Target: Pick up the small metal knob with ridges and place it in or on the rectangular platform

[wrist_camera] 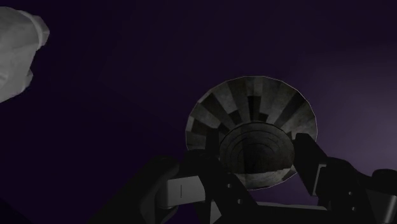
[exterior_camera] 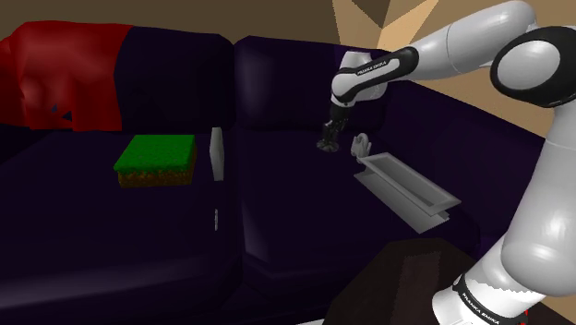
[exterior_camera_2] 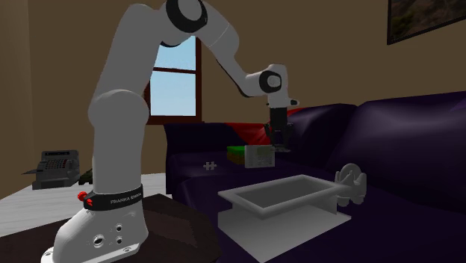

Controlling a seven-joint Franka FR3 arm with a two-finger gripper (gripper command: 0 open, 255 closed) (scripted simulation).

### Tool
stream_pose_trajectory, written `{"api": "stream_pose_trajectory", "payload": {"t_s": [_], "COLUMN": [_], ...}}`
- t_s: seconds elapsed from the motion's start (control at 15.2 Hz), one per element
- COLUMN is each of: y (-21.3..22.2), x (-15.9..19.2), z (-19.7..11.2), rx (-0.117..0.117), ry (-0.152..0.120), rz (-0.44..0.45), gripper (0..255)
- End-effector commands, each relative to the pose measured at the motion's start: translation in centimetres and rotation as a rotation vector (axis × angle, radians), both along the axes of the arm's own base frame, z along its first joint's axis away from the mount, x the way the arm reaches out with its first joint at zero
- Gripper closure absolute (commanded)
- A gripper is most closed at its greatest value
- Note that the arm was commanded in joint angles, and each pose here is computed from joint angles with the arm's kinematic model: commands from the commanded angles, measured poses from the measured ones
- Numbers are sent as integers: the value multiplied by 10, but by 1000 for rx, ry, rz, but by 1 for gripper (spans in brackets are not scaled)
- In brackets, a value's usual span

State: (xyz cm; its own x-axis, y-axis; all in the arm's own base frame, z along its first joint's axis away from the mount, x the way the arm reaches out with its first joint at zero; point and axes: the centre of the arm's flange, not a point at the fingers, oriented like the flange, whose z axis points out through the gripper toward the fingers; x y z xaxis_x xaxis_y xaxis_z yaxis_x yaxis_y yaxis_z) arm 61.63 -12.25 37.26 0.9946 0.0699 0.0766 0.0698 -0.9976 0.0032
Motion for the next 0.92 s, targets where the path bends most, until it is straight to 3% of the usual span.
{"api": "stream_pose_trajectory", "payload": {"t_s": [0.0, 0.86], "y": [-16, -109], "x": [-22, -166], "z": [2, 7], "rx": [0, 0], "ry": [0, 0], "rz": [0, 0], "gripper": [255, 255]}}
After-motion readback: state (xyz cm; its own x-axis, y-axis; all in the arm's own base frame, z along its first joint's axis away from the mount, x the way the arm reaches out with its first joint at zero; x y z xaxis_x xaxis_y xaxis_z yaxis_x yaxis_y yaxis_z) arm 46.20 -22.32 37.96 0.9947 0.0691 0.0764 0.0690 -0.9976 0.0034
